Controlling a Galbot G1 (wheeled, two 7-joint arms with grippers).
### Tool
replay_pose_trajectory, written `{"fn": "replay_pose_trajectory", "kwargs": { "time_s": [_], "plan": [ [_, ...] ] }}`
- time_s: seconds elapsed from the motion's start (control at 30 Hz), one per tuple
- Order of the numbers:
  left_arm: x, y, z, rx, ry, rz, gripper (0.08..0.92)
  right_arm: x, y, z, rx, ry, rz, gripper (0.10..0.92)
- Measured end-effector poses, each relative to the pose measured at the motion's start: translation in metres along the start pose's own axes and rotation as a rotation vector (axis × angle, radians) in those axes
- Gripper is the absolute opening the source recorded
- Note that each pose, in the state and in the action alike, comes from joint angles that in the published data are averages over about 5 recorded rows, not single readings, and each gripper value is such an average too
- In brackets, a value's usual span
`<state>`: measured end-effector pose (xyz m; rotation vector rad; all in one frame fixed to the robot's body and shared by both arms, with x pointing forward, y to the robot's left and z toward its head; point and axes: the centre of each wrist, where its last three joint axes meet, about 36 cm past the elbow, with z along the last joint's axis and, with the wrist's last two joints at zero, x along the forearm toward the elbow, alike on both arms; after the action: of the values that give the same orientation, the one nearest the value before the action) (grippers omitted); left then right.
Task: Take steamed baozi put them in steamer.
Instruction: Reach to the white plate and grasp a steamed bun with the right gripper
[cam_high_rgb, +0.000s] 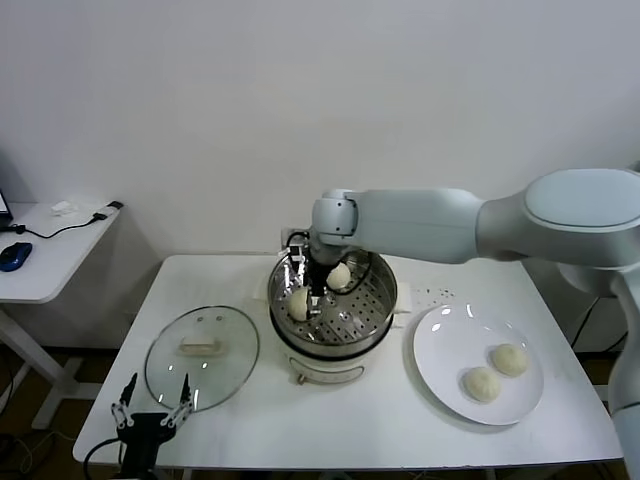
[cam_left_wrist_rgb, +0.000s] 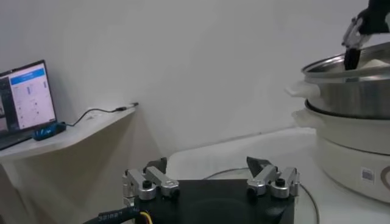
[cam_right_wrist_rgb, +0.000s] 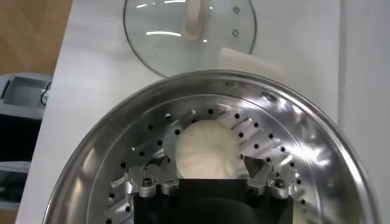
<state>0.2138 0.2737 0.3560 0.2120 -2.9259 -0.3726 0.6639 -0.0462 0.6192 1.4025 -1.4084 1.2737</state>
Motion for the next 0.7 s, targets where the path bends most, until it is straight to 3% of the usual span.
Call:
{"fn": "replay_pose_trajectory", "kwargs": {
  "time_s": [0.4, 0.7],
  "plan": [
    [0.003, 0.002, -0.002, -0.004, -0.002, -0.006, 0.823, 0.075, 0.007, 0.092, -0.013, -0.019, 0.001, 0.823],
    [0.001, 0.003, -0.002, -0.005, -0.002, -0.009, 0.823, 0.087, 0.050, 0.191, -0.029, -0.018, -0.012, 0.823]
  ]
}}
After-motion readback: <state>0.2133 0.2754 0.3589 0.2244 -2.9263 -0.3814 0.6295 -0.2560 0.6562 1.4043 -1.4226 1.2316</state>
